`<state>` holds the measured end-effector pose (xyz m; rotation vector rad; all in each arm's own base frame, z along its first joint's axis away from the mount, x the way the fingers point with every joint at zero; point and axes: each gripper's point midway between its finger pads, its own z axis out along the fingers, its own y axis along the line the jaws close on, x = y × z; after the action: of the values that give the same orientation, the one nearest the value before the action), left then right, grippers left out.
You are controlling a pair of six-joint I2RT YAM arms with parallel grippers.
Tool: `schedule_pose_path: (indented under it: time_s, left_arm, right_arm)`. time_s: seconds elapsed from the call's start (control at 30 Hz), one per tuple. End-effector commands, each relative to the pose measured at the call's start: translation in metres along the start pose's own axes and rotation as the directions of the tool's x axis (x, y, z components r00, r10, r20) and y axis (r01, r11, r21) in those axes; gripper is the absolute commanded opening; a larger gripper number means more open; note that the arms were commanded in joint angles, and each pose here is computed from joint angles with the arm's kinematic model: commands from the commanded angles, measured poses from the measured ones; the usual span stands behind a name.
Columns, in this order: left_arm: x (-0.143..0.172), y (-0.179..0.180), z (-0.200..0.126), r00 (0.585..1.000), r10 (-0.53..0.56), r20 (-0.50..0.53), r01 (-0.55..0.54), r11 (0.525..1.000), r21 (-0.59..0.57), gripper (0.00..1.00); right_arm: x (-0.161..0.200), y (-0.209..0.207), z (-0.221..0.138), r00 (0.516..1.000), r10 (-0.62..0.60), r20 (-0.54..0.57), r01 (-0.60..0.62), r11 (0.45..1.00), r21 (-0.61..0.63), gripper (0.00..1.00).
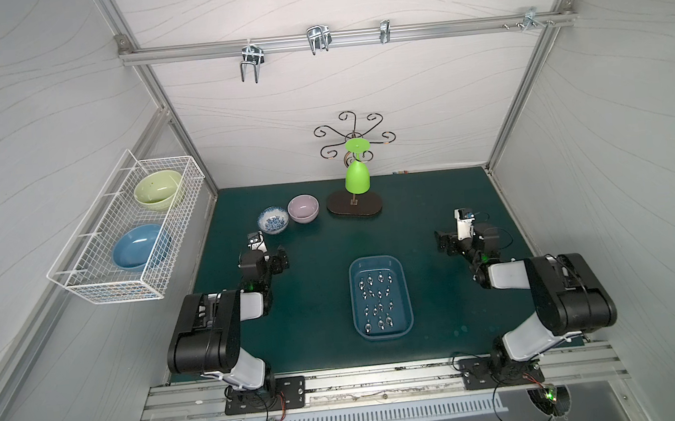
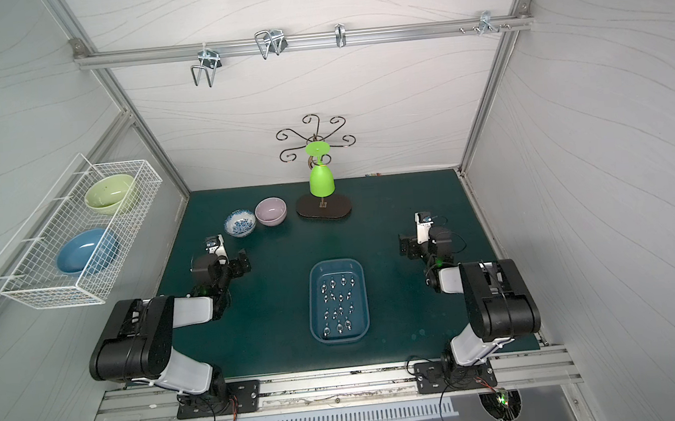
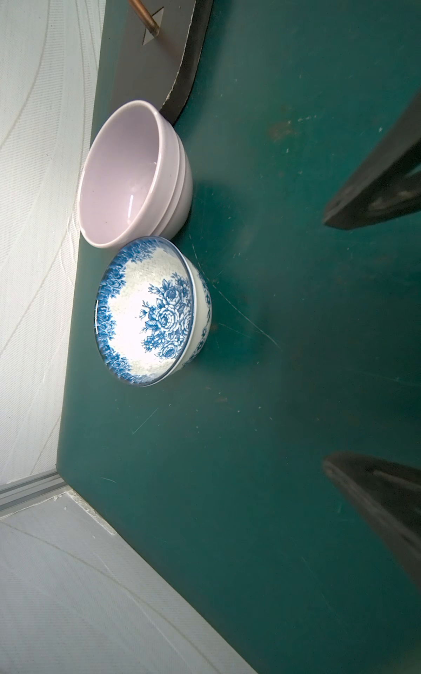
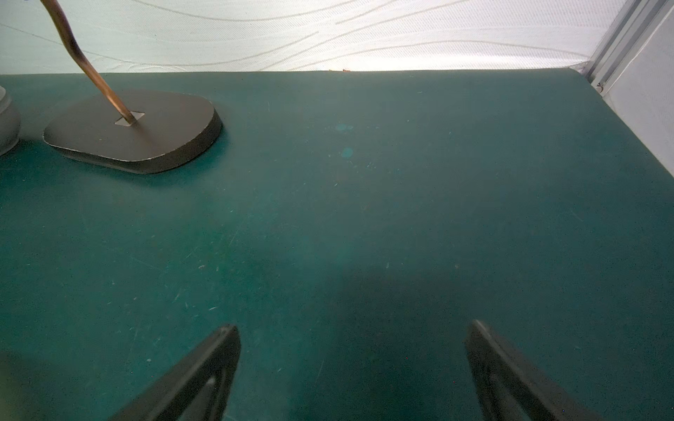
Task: Take out the wing nut from the storage box
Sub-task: Pick up the wing nut from the storage box.
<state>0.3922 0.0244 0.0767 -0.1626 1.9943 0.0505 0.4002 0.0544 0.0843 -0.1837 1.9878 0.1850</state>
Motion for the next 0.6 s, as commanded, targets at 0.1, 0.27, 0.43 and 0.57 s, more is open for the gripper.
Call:
schedule_pose_path:
  time_s: [0.1,0.27,0.43,0.57]
  left_arm:
    - [-0.015,-0.004,0.002,0.999,0.006,0.042,-0.007,1.0,0.018,1.0]
    - [-0.061,-0.007,-0.023,0.997,0.062,0.05,-0.057,0.994,-0.092,1.0]
    - [-0.12,-0.025,-0.075,0.962,-0.268,-0.048,0.257,0.953,-0.162,1.0]
    - [-0.096,-0.049,-0.078,0.817,-0.527,-0.235,0.521,0.849,-0.089,1.0]
  right_arm:
    - [0.003,0.0,0.002,1.0,-0.005,-0.013,0.006,1.0,0.003,0.99]
    - [-0.016,-0.009,-0.009,0.998,-0.063,-0.02,0.066,0.977,0.204,0.99]
    - [-0.078,0.021,-0.03,0.942,0.224,-0.249,-0.178,0.965,0.194,0.99]
    - [-0.069,0.074,-0.001,0.805,0.406,-0.433,-0.514,0.842,-0.165,0.99]
